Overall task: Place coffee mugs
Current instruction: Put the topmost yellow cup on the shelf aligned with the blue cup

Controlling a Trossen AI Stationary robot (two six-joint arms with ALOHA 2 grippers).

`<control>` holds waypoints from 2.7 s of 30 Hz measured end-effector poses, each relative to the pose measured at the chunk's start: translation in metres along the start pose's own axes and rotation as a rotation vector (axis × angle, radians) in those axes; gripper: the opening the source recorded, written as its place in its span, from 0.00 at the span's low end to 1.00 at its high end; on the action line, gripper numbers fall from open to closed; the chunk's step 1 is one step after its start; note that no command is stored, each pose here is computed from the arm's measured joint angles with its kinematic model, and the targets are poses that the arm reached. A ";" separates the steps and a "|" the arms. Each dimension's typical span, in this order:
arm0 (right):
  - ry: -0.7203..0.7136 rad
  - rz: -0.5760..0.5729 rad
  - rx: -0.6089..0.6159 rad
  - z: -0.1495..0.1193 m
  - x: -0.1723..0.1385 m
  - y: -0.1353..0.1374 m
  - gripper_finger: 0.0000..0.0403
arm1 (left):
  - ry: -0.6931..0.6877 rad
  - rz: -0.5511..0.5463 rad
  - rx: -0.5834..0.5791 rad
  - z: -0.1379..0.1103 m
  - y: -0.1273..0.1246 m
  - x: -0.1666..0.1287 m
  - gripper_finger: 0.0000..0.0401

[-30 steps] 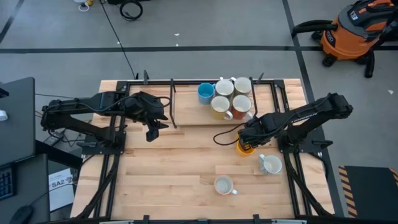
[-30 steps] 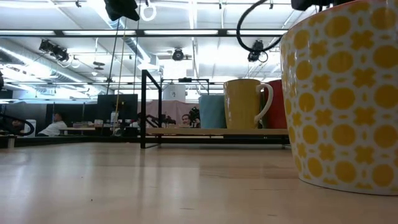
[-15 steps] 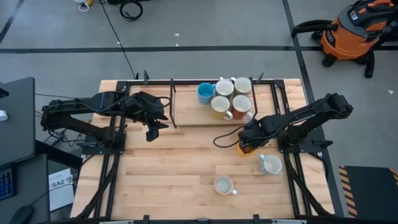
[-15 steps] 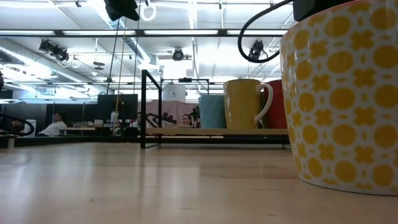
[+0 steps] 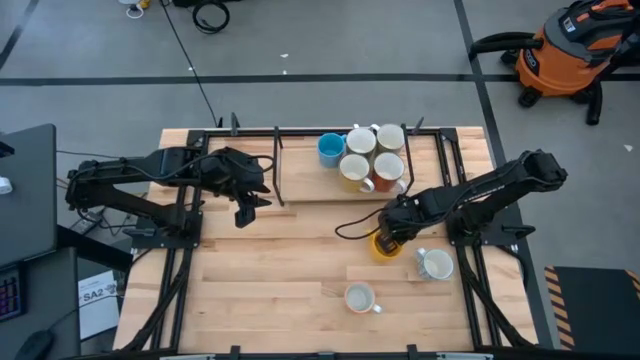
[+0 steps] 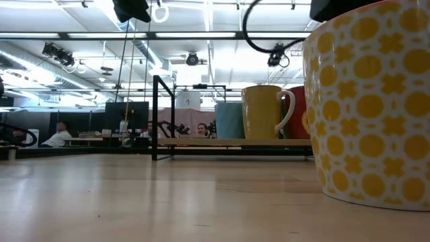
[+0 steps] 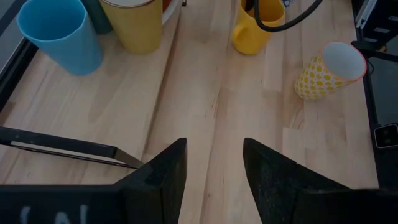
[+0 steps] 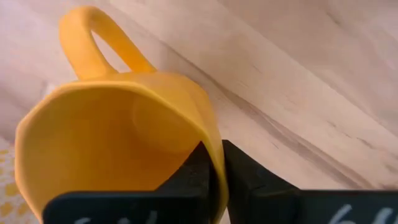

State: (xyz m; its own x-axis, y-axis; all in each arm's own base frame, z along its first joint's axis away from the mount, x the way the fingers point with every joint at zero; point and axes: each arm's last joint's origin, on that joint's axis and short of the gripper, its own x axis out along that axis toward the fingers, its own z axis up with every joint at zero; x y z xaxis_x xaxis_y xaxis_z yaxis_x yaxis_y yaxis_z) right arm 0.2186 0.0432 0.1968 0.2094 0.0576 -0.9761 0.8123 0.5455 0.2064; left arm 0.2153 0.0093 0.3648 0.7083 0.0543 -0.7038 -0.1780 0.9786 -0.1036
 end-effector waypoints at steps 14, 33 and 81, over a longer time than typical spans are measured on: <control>-0.168 0.303 -0.416 0.025 -0.006 0.024 0.07 | -0.002 0.007 -0.001 0.000 0.000 0.000 0.41; -0.414 0.281 -1.147 0.075 -0.085 0.084 0.07 | -0.007 0.024 -0.033 0.000 0.001 0.000 0.41; -0.384 -0.097 -1.976 0.231 -0.091 0.105 0.07 | -0.025 0.055 -0.082 0.002 0.002 0.000 0.41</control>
State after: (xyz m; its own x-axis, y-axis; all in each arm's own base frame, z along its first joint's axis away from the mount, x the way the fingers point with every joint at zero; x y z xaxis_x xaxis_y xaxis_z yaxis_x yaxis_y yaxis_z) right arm 0.4107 -0.0983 0.3230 0.5103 -0.0241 -0.8597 -0.7168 0.5405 -0.4406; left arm 0.2161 0.0114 0.3658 0.7124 0.1130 -0.6926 -0.2713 0.9546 -0.1232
